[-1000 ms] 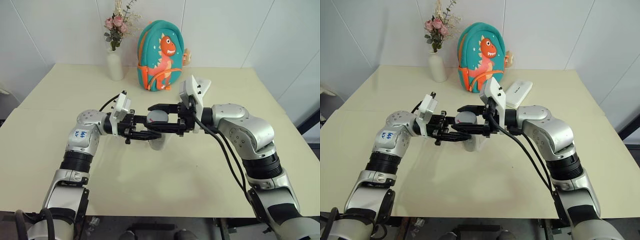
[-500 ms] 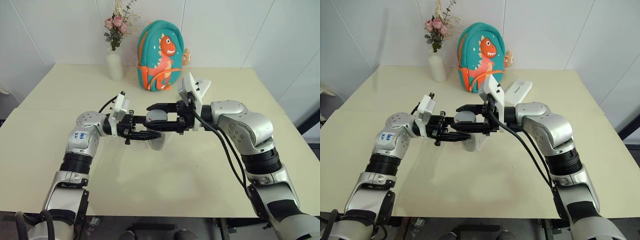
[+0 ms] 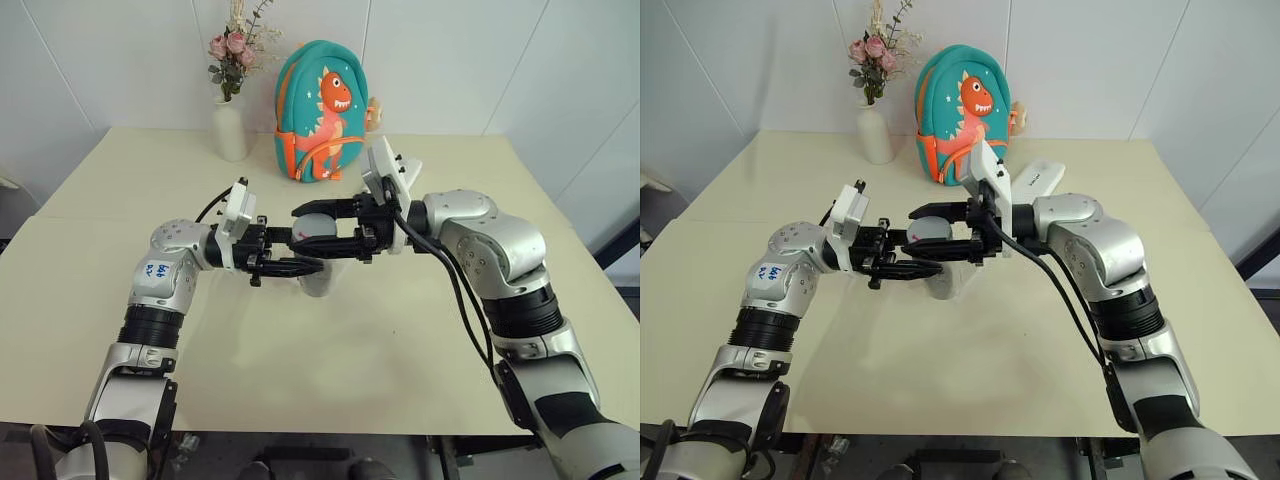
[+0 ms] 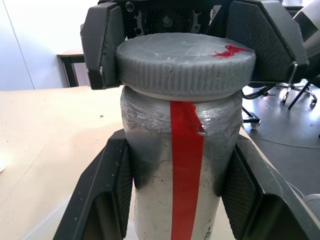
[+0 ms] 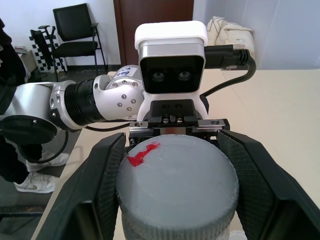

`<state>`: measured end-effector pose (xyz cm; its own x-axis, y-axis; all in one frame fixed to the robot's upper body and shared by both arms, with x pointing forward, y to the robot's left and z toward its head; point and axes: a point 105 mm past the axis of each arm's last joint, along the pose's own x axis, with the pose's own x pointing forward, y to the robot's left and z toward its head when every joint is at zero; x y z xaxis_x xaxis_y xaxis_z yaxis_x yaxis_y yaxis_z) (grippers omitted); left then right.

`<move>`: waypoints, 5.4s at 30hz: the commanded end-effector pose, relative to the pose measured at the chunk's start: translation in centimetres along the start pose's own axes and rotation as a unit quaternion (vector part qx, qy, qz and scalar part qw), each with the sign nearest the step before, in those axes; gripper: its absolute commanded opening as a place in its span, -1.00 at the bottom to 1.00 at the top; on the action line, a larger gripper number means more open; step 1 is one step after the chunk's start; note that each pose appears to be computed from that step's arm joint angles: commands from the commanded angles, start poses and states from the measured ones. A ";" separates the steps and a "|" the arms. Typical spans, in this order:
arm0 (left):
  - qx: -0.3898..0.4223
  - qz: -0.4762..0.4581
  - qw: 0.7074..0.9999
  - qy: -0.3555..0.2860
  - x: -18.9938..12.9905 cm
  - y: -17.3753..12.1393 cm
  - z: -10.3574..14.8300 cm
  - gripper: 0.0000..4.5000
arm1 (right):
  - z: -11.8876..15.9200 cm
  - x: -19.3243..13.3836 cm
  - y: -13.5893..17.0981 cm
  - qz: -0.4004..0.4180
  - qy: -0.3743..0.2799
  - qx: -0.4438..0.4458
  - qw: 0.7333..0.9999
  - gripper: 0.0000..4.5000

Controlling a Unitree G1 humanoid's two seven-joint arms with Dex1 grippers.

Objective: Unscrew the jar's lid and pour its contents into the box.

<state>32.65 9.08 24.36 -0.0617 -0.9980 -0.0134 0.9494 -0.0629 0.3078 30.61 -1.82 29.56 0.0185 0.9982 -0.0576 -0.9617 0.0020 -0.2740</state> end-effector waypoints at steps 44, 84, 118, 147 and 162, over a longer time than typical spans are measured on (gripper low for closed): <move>-0.053 -0.069 0.996 0.030 -0.3 -2.0 -1.1 -0.11 | 6.3 -3.0 -1.3 0.050 -0.091 -0.168 0.980 0.14; 0.015 0.100 0.995 0.007 -4.8 -0.2 3.3 -0.11 | -5.7 -13.5 -5.3 -0.362 0.067 -0.002 0.930 0.14; 0.093 0.193 0.973 0.080 -7.3 4.9 1.7 -0.11 | -10.5 -14.8 1.3 -0.368 0.047 0.039 0.928 0.98; 0.558 0.035 0.741 0.372 1.2 9.6 1.0 -0.11 | -5.6 -18.1 6.6 -0.337 0.028 -0.011 0.941 0.98; 0.829 -0.139 0.409 0.355 3.5 11.0 0.5 -0.11 | -5.8 -18.0 5.1 -0.340 0.029 -0.008 0.940 0.98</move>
<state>43.05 6.13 26.24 0.5936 -0.6978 -0.4009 -0.5025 -0.7105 0.4927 27.04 -20.26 23.06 0.6504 0.7556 0.0776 -0.7213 0.6464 -0.2487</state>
